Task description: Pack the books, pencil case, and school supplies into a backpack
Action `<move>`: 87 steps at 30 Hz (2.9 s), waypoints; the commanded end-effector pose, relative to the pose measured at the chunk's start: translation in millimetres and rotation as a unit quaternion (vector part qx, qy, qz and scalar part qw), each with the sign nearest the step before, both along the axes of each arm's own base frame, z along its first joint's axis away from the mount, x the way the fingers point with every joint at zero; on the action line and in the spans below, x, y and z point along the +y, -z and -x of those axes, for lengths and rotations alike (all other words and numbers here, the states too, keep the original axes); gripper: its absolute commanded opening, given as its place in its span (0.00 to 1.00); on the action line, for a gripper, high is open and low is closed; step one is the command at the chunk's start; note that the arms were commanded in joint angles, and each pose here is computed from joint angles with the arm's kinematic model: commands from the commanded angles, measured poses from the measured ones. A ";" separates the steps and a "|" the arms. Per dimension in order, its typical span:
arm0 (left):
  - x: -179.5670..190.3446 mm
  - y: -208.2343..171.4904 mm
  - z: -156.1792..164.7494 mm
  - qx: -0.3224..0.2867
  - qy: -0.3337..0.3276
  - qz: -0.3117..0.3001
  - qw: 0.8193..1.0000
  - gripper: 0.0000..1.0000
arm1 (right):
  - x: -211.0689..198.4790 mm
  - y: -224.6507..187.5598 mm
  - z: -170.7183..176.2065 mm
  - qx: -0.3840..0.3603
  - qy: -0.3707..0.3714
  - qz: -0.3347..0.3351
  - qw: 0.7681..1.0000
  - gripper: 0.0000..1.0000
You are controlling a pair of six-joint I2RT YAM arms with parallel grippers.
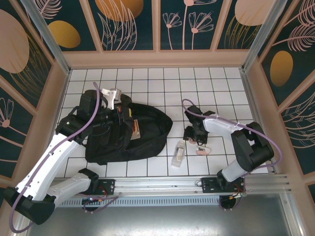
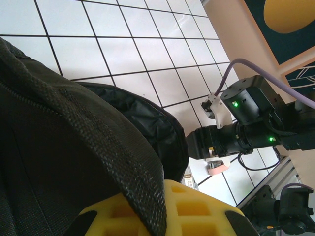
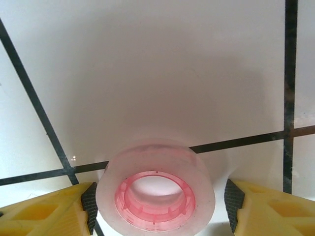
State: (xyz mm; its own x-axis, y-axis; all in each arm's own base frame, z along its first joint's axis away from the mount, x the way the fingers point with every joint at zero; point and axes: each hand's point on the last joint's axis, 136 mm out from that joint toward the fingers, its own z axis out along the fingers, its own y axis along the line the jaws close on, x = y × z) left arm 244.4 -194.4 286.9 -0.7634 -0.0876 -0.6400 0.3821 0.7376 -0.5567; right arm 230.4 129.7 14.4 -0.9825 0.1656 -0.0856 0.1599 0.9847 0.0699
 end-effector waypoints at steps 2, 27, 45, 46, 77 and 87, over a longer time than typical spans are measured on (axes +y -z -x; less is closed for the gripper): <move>-3.2 -22.4 -0.8 -0.045 0.008 0.020 0.999 0.00 | -4.2 4.3 3.1 0.004 -0.004 0.003 1.000 0.62; -5.3 -40.5 -6.5 -0.055 0.005 0.025 0.998 0.00 | 111.7 -202.1 -56.1 -0.215 -0.067 -0.184 0.957 0.53; 19.2 -76.0 4.5 -0.130 -0.025 0.005 0.991 0.00 | 316.7 -191.3 -41.9 -0.145 -0.137 -0.410 0.890 0.54; 20.7 -78.9 5.8 -0.136 -0.027 0.006 0.990 0.00 | 327.1 -191.3 -40.5 -0.138 -0.139 -0.423 0.885 0.54; 23.2 -111.8 22.7 -0.189 -0.013 0.039 0.981 0.00 | 386.2 -180.1 -48.1 -0.130 -0.124 -0.411 0.894 0.85; 23.4 -101.8 23.1 -0.179 -0.013 0.035 0.983 0.00 | 339.9 -192.6 -19.8 -0.152 -0.162 -0.407 0.886 0.86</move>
State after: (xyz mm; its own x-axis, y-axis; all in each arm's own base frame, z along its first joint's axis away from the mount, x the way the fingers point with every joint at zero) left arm 222.5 -164.5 345.8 -0.6160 -0.1249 -0.7778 0.4375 0.7669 -0.4696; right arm 253.1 476.4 183.6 -0.9655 0.0190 -0.2598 -0.1939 0.6134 0.7656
